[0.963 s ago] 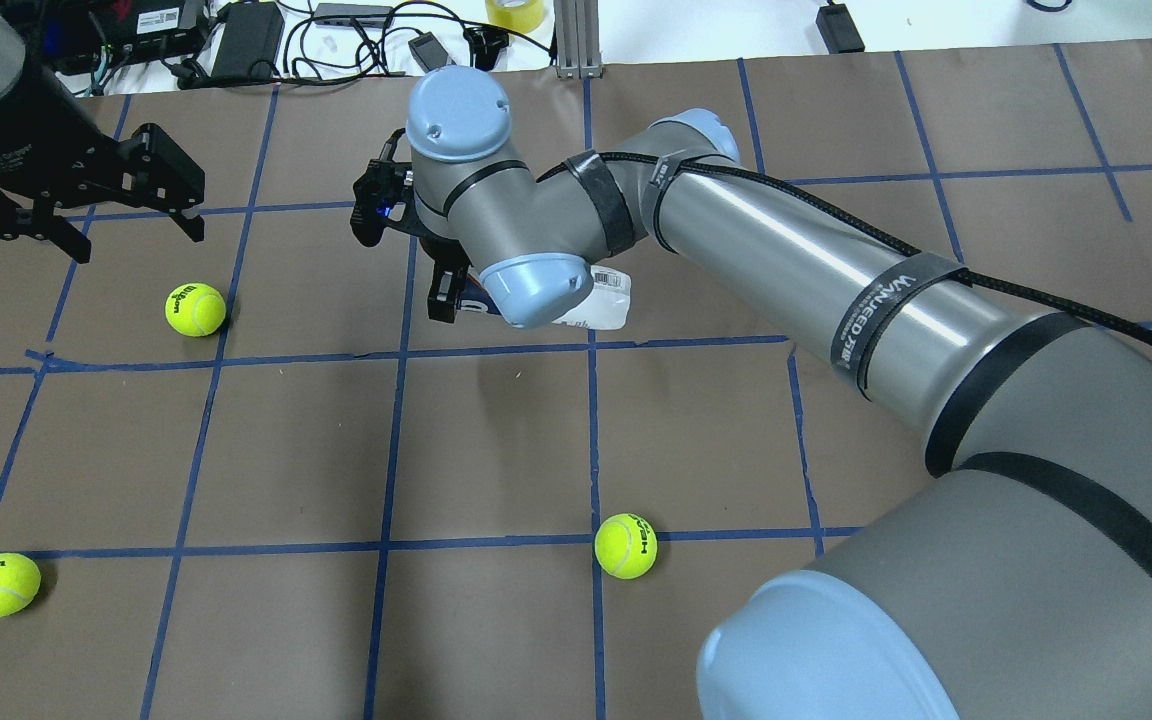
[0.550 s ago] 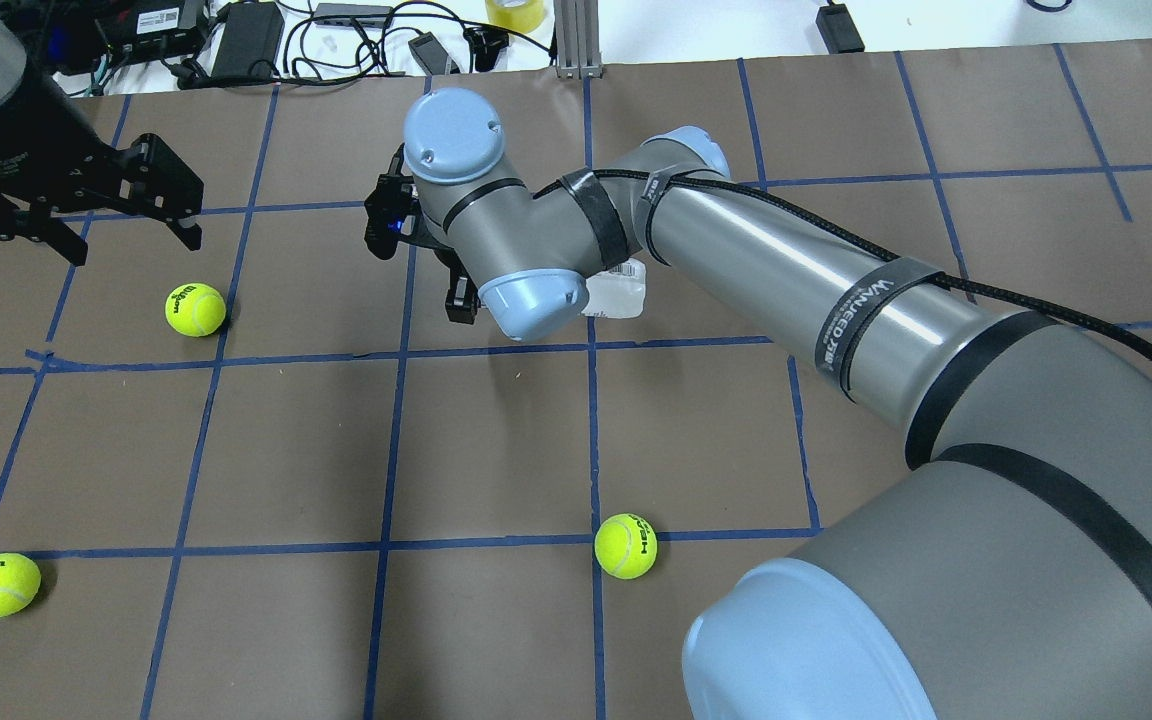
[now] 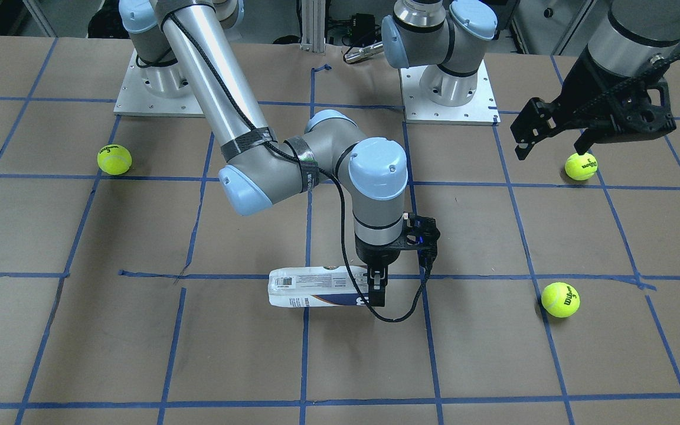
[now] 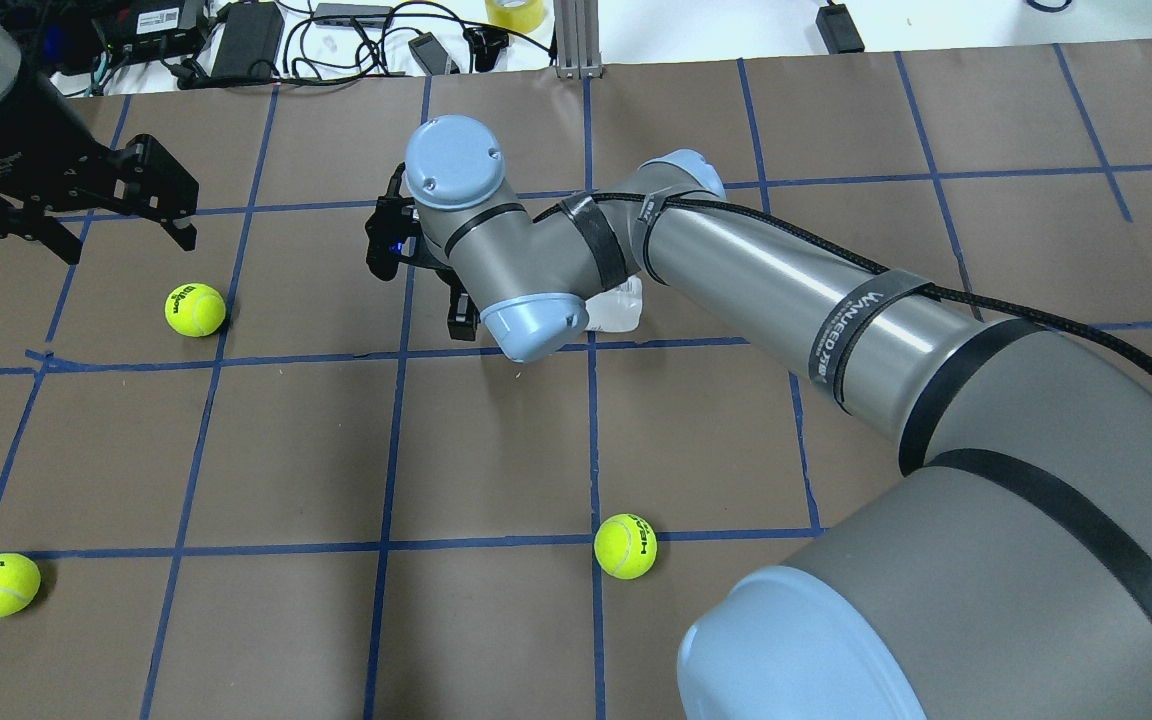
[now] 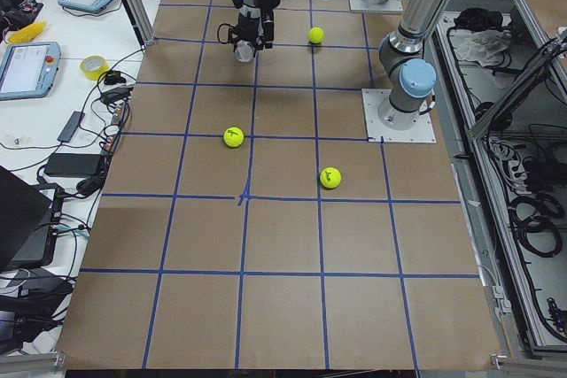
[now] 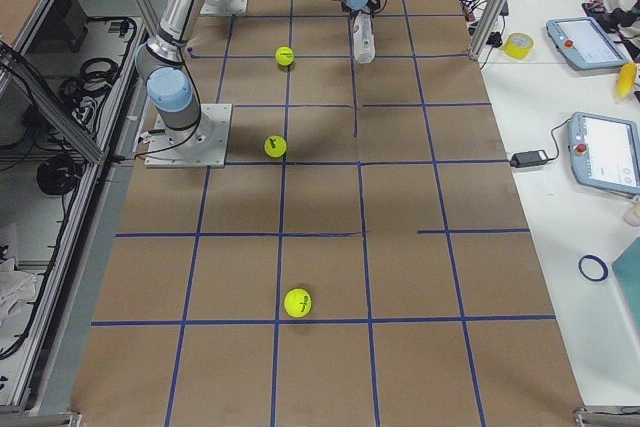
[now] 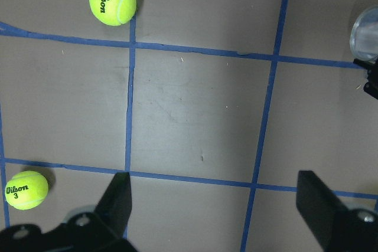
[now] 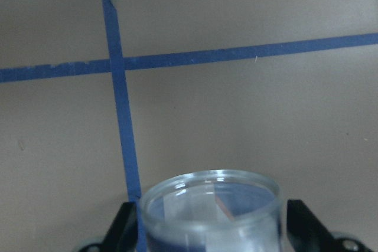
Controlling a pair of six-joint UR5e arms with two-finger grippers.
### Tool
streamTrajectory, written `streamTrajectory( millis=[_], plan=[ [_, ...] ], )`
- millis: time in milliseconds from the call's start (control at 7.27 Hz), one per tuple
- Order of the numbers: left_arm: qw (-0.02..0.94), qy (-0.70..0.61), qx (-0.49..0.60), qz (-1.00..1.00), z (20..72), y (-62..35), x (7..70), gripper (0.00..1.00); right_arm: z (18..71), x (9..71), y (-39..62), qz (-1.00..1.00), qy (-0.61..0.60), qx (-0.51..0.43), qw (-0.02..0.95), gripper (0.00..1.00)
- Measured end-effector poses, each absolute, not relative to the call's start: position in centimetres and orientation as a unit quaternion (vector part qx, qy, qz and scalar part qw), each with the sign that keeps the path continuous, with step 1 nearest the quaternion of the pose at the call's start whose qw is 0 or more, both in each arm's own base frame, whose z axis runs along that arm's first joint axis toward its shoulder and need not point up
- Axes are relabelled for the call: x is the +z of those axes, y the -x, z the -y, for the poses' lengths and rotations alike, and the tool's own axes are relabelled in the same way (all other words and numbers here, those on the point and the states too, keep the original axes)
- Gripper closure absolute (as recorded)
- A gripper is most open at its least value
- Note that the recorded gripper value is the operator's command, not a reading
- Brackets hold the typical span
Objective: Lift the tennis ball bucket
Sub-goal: 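Drag the can with the right gripper toward the left arm's side, then open the right gripper and lift it off the can, then grasp the can's open end with the left gripper while the right arm withdraws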
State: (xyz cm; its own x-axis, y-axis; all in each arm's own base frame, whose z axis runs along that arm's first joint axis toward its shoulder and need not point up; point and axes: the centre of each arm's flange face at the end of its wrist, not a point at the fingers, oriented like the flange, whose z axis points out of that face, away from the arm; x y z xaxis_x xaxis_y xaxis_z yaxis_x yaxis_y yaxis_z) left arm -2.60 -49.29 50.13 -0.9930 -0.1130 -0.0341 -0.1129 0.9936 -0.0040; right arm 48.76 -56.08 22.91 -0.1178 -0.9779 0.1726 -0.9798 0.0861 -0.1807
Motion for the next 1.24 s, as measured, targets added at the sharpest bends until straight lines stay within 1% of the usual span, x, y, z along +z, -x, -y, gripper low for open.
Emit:
streamTrajectory(
  millis=[275, 413, 688, 963, 1239],
  plan=[
    [0.016, 0.057, -0.001, -0.998, 49.3, 2.6, 50.1, 0.0, 56.2, 23.1, -49.0, 0.735, -0.664, 0.134, -0.013, 0.0],
    [0.013, 0.059, -0.001, -0.998, 49.5, 2.4, 50.1, 0.0, 56.6, 24.3, -48.6, 0.739, -0.659, 0.14, -0.013, 0.0],
    [-0.005, 0.063, -0.001, -0.998, 49.7, 2.1, 49.7, 0.0, 58.0, 30.3, -43.9, 0.78, -0.612, 0.13, -0.019, 0.0],
    [-0.053, 0.076, -0.001, -0.996, 51.0, 2.2, 48.1, 0.0, 59.5, 37.2, -35.0, 0.844, -0.526, 0.101, -0.039, 0.0],
    [-0.137, 0.08, -0.024, -0.987, 53.8, 3.1, 44.0, 0.0, 58.0, 43.6, -26.7, 0.898, -0.432, 0.062, -0.053, 0.0]
  ],
)
